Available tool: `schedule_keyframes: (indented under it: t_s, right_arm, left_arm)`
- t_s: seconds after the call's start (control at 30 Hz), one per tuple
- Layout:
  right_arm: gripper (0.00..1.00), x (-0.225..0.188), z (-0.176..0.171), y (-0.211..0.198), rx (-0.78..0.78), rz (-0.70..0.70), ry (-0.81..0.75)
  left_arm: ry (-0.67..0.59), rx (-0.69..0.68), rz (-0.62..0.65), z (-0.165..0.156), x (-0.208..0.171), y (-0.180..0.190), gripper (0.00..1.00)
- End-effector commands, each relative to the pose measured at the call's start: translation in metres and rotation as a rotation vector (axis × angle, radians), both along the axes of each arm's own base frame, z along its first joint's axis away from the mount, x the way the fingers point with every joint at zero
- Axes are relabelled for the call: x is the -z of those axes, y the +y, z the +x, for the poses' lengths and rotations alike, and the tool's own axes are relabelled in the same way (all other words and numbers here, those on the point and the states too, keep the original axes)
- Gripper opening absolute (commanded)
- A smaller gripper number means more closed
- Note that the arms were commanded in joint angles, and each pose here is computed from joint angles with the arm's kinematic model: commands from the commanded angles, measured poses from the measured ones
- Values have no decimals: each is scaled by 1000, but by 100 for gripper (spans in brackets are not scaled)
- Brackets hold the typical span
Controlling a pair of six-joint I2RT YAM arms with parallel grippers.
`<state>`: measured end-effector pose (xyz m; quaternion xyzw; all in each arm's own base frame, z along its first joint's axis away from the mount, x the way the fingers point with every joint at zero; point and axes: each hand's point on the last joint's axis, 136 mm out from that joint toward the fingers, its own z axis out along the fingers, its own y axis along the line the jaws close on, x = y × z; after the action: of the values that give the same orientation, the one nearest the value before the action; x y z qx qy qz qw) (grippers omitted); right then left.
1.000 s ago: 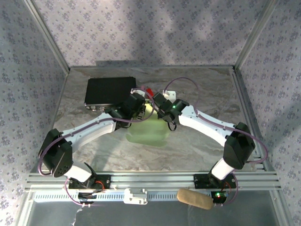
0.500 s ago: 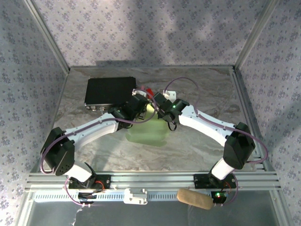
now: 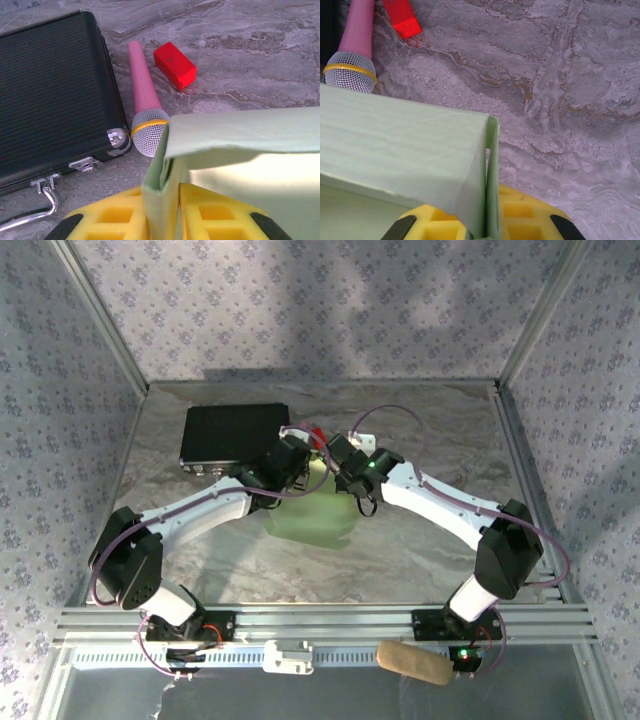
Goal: Fold the paper box
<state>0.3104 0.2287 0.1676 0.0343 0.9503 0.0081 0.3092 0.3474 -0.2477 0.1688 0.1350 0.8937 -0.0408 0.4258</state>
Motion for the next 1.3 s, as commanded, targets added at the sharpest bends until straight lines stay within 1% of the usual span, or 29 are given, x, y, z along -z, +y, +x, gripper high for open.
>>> schedule_keyframes:
  t_s: [0.0, 0.1, 0.2, 0.3, 0.47, 0.57, 0.73, 0.9, 1.07, 1.1, 1.2, 1.27]
  right_arm:
    - [0, -9, 1, 7, -1, 32, 6]
    - [0, -9, 1, 6, 0, 35, 8]
    - [0, -10, 1, 5, 1, 38, 7]
    - [0, -10, 1, 4, 5, 39, 9]
    - [0, -10, 2, 3, 18, 35, 12]
    - [0, -8, 2, 2, 33, 23, 22]
    - [0, -4, 3, 2, 52, 18, 29]
    - [0, -1, 4, 4, 51, 15, 35]
    - [0, 0, 3, 4, 51, 13, 37]
    - [0, -1, 3, 3, 52, 14, 35]
    - [0, 0, 3, 3, 51, 15, 37]
    - [0, -1, 3, 4, 49, 17, 36]
  left_arm:
    - [24, -15, 37, 3, 14, 9, 18]
    - [21, -19, 43, 4, 13, 12, 10]
    - [26, -23, 45, 5, 15, 14, 8]
    - [27, -32, 58, 6, 17, 17, 0]
    - [16, -109, 127, 8, 13, 32, 0]
    - [5, -154, 148, 6, 8, 39, 0]
    - [-42, -259, 210, 2, 0, 53, 0]
    - [-82, -258, 270, -4, -1, 43, 0]
    - [-68, -212, 204, -7, 2, 34, 0]
    - [-68, -204, 188, -7, 0, 33, 3]
    - [-61, -171, 146, -9, -3, 30, 20]
    - [-45, -149, 115, -9, -4, 29, 28]
